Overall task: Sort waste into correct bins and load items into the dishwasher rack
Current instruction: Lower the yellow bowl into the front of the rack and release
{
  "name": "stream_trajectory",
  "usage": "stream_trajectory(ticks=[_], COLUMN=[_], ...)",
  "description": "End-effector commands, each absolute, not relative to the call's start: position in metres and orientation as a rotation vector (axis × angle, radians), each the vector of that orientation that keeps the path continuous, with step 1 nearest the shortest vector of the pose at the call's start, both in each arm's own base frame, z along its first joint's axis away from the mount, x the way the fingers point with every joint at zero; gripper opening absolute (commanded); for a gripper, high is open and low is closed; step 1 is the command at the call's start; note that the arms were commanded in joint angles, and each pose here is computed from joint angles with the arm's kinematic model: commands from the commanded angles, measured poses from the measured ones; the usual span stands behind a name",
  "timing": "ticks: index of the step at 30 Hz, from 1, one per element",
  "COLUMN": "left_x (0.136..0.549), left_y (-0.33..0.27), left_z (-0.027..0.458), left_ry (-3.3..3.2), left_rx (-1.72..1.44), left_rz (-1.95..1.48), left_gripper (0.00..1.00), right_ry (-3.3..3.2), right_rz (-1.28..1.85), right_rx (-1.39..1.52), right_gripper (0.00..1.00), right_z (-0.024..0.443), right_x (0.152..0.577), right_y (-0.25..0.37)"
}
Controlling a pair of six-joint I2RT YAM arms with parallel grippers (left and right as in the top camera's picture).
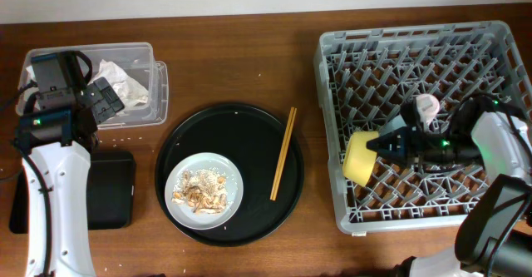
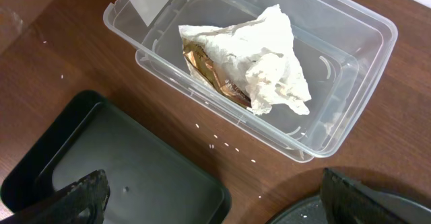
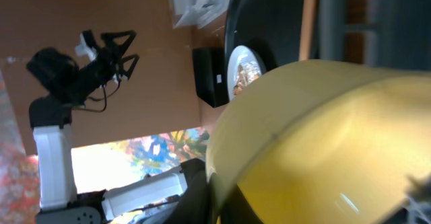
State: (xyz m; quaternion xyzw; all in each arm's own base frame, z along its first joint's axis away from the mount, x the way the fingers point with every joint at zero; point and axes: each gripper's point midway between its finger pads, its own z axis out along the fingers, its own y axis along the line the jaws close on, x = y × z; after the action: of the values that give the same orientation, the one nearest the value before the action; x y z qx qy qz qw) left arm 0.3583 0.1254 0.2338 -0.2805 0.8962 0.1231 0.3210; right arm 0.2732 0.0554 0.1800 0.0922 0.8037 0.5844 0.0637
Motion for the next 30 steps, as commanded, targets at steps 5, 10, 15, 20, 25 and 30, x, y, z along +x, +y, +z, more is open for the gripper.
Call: stream_trajectory(ticks=[5,10,15,20,25,30], left_x=[0.358,0.358,0.358,0.358,0.358,0.358], left_y=[0.13,0.13,0.13,0.13,0.13,0.13], left_z=[0.236,0.236,0.236,0.236,0.236,0.236], left_ry=[2.347,2.347,2.347,2.347,2.347,2.347], left_rx=[-0.743,-0.743,-0.743,-0.743,-0.743,-0.743], left_rz=[0.34,0.34,0.34,0.34,0.34,0.34], left_gripper=[0.99,0.99,0.99,0.99,0.99,0.99], right_ry=[2.598,2.668,2.811,2.83,2.833,2.941], right_rz=[1.662,1.5,1.166,0.926,0.869,0.703], right_rx=[0.294,0.389,0.546,0.626,0.49,0.292], right_gripper=[0.24,0.34,0.46,0.47,0.46,0.44], right_z=[0.161,0.168,0.175,0.201,0.227,0.24], right_x=[0.259,0.264,0.267,0.271,0.253,0.223], right_y=[0.041,0.015,-0.027,-0.049,-0.024,0.014])
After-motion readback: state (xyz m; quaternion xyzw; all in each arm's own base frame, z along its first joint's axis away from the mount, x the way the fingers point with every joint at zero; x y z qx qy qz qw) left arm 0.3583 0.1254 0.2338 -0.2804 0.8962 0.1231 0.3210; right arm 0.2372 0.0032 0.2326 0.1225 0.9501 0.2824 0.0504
